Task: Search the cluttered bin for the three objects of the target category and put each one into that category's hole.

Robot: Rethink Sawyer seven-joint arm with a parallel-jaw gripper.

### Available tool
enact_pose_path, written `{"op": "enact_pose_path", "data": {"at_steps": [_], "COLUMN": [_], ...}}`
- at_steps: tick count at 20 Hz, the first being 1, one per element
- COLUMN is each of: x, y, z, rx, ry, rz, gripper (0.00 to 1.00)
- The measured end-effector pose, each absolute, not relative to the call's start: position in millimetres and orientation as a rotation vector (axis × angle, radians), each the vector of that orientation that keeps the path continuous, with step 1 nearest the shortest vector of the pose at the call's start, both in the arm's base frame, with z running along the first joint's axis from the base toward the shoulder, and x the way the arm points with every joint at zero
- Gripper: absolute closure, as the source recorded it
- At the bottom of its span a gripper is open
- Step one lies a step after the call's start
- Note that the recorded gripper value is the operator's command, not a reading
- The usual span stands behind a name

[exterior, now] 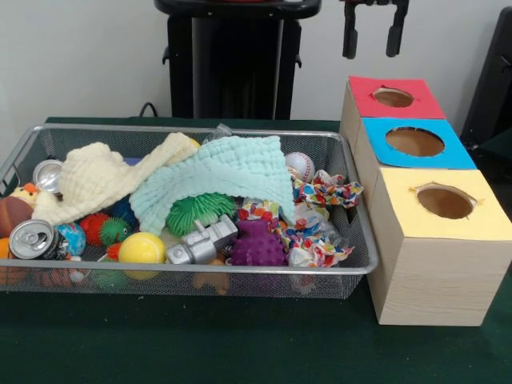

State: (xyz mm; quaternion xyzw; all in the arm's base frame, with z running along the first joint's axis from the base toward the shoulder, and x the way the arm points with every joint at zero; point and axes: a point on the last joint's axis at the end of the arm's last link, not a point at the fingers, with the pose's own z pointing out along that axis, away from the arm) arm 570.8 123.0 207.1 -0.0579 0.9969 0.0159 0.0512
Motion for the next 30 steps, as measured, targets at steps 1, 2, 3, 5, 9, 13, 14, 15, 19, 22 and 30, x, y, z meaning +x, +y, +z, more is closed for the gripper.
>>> {"op": "enact_pose_path", "data": {"at_steps": [1, 2, 3, 5, 9, 13, 14, 15, 19, 22, 30], "x": [573.8, 577.8, 583.1, 593.0, 599.5, 602.8, 603.3, 603.1, 596.3, 587.2, 547.5], "y": [121.9, 120.2, 117.3, 108.0, 90.2, 70.2, 56.1, 50.5, 21.6, 7.8, -12.2], "z": [208.1, 209.4, 211.0, 214.0, 213.9, 211.8, 209.5, 208.4, 199.8, 191.9, 163.7], "rx": [-0.174, -0.169, -0.162, -0.140, -0.118, -0.108, -0.103, -0.102, -0.107, -0.129, -0.273], "ry": [3.029, 3.023, 3.016, 3.003, 2.997, 2.995, 2.995, 2.996, 3.008, 3.016, 3.027], "rz": [0.050, 0.052, 0.056, 0.064, 0.066, 0.058, 0.051, 0.048, 0.029, 0.015, 0.004], "gripper": [0.00, 0.00, 0.00, 0.00, 0.00, 0.00, 0.00, 0.00, 0.00, 0.00, 0.00]}}
